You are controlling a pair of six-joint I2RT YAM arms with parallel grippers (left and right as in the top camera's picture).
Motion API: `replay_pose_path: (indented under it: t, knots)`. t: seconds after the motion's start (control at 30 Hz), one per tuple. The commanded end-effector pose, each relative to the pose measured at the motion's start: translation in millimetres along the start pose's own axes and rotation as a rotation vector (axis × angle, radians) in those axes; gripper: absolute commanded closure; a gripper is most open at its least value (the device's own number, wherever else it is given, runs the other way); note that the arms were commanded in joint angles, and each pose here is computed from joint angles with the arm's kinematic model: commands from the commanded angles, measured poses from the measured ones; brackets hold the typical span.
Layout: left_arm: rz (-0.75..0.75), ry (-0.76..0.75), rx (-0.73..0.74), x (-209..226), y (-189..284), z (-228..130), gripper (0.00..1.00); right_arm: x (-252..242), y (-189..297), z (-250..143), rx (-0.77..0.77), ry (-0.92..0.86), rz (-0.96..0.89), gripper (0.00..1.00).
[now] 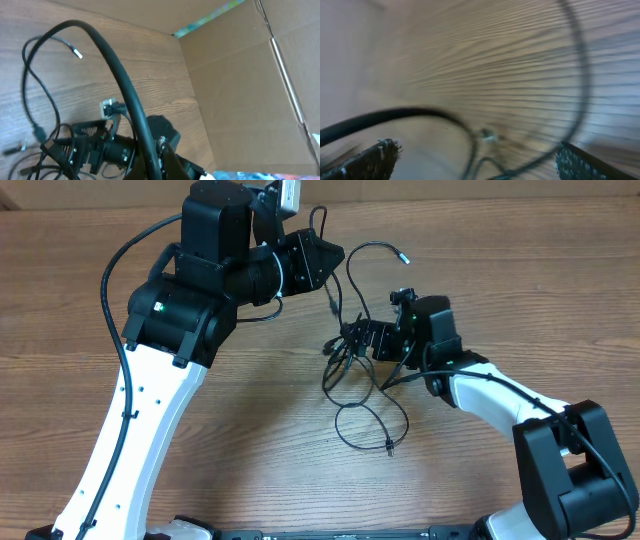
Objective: Untangle cables
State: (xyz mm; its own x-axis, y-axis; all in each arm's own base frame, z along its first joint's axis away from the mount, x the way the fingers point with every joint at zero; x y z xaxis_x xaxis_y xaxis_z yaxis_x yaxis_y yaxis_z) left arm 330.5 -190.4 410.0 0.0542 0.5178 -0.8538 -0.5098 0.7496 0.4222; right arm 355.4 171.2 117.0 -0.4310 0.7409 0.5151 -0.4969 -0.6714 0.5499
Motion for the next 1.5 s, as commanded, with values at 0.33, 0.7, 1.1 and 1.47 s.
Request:
replay_pose_path:
  t: [0.33,0.7,1.1,1.47]
  knots:
    - [-0.087,0.14,0.066,-13,7,-3,0.96,-4,0,4,-0.046,0.05,-0.167,0.0]
    - [-0.177,0.089,0.128,3,36,19,0.96,-82,31,-24,0.039,-0.017,-0.779,0.0]
    - [0.018,0.171,0.006,80,89,52,0.96,-145,90,-57,0.222,-0.234,-0.963,0.0]
    - [0.375,0.253,-0.096,133,102,49,0.96,-133,80,-66,0.277,-0.308,-0.748,0.0]
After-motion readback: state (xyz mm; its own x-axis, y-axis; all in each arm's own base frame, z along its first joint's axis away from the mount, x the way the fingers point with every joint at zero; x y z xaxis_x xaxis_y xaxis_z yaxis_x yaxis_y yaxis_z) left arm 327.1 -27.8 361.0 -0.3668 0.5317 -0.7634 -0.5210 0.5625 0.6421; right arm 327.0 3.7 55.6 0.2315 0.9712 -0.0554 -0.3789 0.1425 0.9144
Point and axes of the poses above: each gripper's point midway between its finger pads, its own y axis back along the fingers, its own x axis along the line the jaws close on, z = x × y, the point moved 6 cm from there along y, back along the fingers, and after that the axes turned 14 degrees about y, right-handed, at the moved point
